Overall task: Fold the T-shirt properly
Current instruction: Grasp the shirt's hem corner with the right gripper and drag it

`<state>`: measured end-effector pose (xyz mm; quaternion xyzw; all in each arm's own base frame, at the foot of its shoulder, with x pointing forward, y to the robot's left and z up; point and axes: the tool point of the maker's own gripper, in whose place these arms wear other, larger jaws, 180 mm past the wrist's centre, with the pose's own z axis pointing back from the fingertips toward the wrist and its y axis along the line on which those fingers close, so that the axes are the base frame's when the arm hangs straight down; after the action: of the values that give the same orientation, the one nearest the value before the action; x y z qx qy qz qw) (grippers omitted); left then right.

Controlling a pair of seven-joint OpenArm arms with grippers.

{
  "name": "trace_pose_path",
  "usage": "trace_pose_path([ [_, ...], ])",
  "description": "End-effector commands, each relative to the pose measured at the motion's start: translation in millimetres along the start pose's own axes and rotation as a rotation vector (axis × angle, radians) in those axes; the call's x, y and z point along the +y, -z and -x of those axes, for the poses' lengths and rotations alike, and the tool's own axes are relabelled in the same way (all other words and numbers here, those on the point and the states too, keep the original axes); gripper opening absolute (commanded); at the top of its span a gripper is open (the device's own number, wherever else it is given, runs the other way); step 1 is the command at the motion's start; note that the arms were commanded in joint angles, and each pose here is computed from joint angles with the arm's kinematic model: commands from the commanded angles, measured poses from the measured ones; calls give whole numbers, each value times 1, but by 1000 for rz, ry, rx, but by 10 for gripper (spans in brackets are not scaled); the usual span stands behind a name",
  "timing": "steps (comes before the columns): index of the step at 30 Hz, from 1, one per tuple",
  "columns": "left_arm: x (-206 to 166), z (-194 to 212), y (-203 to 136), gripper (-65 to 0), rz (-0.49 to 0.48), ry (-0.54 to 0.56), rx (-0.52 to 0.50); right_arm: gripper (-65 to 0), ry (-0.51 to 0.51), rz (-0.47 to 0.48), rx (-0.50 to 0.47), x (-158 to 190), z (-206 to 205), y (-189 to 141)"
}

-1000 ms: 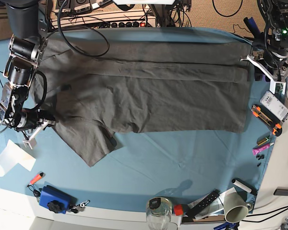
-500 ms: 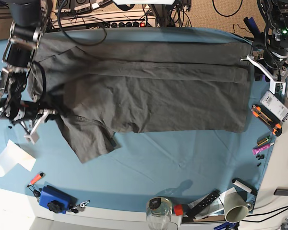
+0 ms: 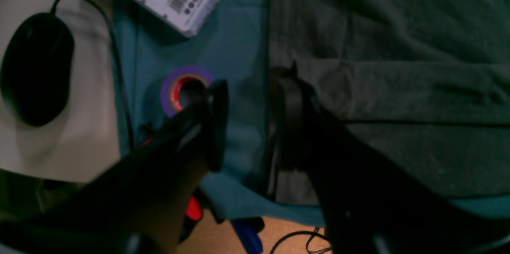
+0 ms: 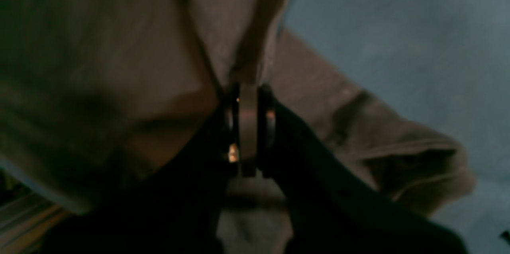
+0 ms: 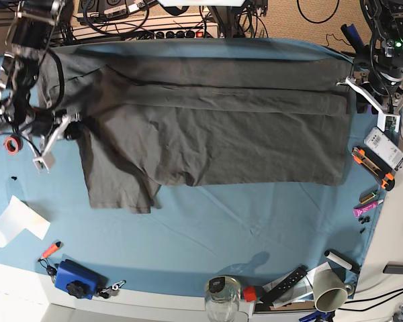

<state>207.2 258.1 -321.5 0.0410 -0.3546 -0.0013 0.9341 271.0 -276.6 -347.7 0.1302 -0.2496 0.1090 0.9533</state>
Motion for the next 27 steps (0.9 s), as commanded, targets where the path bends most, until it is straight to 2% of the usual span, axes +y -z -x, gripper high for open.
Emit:
trace_pose_path([
  [1, 3, -12, -4, -443, -10, 12, -43, -650, -31, 11, -54, -2, -12, -14],
  [5, 3, -12, -4, -443, -10, 12, -44, -650, -71, 19, -78, 3, -5, -29],
  [9, 3, -15, -4, -443, -10, 12, -59, -650, -77, 72, -57, -7, 0, -32],
  [12, 3, -14, -4, -443, -10, 12, -58, -650, -93, 76, -52, -8, 1, -32],
  [17, 3, -14, -4, -443, -10, 12, -57, -462, -105, 74, -51, -8, 1, -32],
  [19, 3, -14, -4, -443, -10, 12, -56, -439, -90, 70, -59, -7, 0, -32],
  [21, 3, -13, -4, -443, -10, 12, -54, -439, -45, 53, -94, -4, -7, -33],
  [24, 2, -13, -4, -443, -9, 10, -54, -439, -47, 58, -168, -7, -29, -40],
  [27, 2, -13, -4, -443, -8, 10, -55, -439, -68, 147, -271, -25, -61, -52],
])
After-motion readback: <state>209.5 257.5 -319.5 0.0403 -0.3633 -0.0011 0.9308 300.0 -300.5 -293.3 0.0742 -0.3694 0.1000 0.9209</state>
